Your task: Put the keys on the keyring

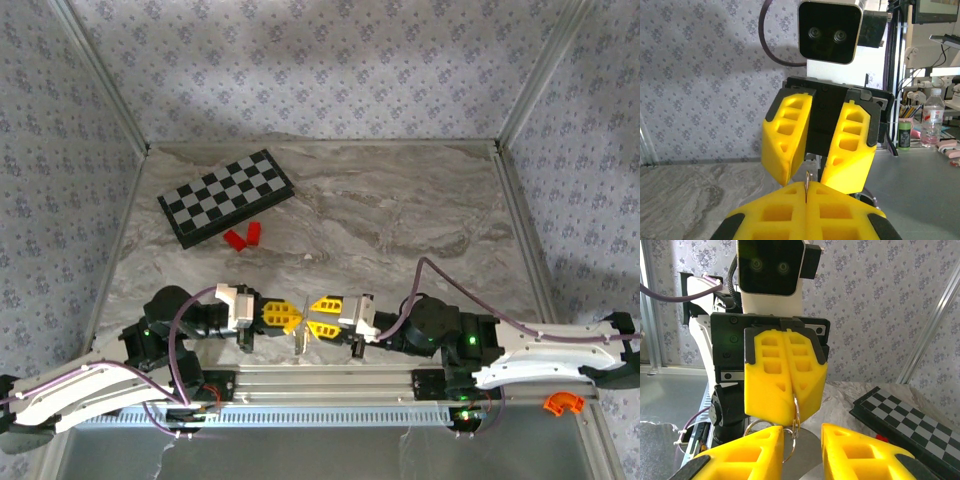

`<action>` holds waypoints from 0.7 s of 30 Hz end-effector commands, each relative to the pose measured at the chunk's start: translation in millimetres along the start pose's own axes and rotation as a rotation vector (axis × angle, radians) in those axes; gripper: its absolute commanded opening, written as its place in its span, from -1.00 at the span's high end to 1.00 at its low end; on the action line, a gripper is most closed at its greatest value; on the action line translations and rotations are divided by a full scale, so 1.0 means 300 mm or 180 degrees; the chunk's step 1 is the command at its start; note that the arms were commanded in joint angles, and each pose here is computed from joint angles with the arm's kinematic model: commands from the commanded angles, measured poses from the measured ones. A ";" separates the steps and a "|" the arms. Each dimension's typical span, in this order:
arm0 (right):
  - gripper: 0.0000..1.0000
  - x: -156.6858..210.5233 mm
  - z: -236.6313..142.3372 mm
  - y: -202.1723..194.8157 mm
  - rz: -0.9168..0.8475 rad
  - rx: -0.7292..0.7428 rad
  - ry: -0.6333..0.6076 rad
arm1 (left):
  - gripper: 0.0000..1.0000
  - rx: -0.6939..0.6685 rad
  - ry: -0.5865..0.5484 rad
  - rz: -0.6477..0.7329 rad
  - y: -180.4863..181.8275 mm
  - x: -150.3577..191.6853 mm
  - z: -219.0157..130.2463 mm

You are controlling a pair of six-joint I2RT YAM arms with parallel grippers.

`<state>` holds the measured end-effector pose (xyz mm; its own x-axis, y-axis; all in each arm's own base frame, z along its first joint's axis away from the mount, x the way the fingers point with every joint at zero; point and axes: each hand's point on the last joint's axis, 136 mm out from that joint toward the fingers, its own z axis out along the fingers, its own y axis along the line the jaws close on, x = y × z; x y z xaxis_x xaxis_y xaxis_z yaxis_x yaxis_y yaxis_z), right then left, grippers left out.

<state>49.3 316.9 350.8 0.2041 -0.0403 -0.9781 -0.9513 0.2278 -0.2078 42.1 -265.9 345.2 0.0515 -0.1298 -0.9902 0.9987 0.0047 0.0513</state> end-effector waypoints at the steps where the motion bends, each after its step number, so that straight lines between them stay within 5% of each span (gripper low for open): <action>1: 0.46 -0.055 -0.003 -0.027 0.0043 0.0075 -0.0096 | 1.00 0.0095 -0.0179 0.0064 -0.020 -0.070 -0.007; 21: 0.92 -0.021 0.016 -0.027 0.0107 -0.0002 0.0036 | 1.00 0.0074 -0.0027 0.0100 -0.016 -0.057 -0.005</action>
<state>52.3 320.9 342.5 0.1768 -0.0705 -0.9817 -0.9602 0.2068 -0.1877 44.0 -267.2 340.7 0.0507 -0.0996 -0.9937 0.9987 0.0118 0.0498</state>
